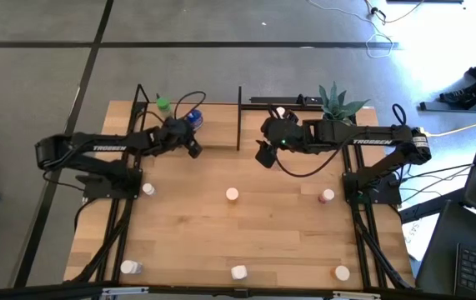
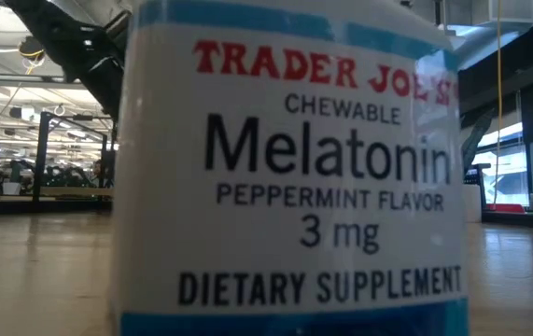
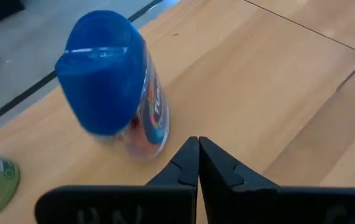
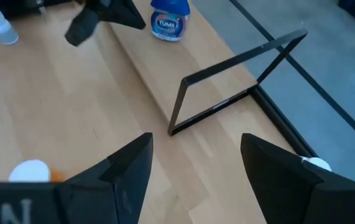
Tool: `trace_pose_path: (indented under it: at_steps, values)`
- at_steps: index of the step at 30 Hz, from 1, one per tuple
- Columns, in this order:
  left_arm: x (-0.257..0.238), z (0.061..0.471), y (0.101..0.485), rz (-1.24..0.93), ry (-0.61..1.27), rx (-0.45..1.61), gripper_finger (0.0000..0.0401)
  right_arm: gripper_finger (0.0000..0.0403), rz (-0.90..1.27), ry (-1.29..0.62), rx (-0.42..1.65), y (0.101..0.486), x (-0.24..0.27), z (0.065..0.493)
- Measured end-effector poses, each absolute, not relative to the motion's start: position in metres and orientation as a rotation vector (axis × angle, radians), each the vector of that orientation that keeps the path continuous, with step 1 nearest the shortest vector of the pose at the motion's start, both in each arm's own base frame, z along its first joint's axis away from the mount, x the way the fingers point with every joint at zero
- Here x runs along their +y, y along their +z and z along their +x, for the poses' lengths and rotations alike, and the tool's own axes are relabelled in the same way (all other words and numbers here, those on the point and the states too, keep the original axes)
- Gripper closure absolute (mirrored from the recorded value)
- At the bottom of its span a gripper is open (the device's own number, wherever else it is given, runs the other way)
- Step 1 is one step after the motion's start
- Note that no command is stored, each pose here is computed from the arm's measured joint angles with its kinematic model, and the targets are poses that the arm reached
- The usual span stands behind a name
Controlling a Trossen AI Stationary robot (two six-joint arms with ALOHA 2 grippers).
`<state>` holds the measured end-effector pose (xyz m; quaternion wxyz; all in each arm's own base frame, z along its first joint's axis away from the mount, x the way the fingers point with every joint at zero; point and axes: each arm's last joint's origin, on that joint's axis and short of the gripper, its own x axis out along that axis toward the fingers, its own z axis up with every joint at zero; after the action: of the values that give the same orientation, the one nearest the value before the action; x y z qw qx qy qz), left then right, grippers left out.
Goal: Pick and place medicine bottles onto shelf by color
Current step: Put the blue pill bottle on the shelf
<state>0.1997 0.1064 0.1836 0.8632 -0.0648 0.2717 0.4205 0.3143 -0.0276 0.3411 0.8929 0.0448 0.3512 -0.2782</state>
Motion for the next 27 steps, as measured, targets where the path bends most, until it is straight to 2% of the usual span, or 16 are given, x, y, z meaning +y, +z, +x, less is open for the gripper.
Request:
trace_pose_path:
  at_steps: [13, 27]
  values:
    - [0.132, 0.218, 0.188, -0.131, 0.99, 0.636, 0.0401, 0.0157, 0.103, -0.584, 0.703, 0.343, -0.031, 0.316]
    - [0.146, 0.211, 0.193, -0.105, 1.086, 0.668, 0.0401, 0.0157, 0.105, -0.583, 0.691, 0.344, -0.031, 0.317]
